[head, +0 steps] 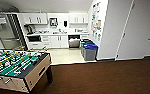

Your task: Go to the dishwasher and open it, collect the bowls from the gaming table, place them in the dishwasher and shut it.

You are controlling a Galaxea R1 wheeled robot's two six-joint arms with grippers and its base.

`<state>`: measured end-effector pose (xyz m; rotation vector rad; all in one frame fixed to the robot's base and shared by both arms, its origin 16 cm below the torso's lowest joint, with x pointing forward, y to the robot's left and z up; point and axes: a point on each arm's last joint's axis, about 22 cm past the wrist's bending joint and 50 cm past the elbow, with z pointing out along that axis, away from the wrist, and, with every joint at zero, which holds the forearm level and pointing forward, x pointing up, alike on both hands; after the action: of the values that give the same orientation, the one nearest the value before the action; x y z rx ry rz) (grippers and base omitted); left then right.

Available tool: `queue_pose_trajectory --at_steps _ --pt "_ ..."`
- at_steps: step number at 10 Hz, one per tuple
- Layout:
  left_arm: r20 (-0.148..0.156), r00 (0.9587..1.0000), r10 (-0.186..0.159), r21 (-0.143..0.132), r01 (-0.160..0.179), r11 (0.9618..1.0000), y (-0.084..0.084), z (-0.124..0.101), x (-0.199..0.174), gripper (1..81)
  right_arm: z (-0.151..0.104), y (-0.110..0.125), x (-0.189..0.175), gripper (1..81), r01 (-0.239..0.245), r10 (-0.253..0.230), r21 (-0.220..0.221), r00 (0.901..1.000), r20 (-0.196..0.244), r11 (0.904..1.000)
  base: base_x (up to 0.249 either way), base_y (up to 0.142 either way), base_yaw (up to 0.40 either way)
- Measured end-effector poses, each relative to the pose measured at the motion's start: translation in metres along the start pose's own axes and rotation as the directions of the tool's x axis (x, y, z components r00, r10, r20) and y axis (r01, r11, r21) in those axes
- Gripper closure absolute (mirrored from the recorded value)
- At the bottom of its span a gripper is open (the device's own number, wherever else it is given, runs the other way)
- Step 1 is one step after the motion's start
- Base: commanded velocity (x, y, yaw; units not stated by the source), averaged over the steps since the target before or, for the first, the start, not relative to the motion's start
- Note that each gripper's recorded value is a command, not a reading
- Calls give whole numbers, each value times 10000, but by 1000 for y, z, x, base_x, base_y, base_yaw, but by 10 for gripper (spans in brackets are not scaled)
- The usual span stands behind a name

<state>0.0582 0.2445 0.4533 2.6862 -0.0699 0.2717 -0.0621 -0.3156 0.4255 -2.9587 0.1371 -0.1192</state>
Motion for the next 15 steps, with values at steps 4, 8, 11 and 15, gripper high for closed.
queue_pose_trajectory --at_steps 4,8,11,15 --pt "4 10000 -3 -4 3 10000 0 0 0 811 0 0 0 811 -1 1 1 10000 0 10000 180 0 0" --pt "0 10000 1 4 -1 10000 0 0 0 811 0 -1 0 811 -2 2 11 10000 0 10000 179 0 0" --pt "-4 10000 4 -2 -4 10000 0 0 1 811 0 -1 0 811 -3 3 14 10000 4 10000 179 0 0" --pt "7 10000 13 57 -13 10000 -4 -2 0 811 1 -4 0 811 -8 8 54 10000 -9 10000 179 -58 0"
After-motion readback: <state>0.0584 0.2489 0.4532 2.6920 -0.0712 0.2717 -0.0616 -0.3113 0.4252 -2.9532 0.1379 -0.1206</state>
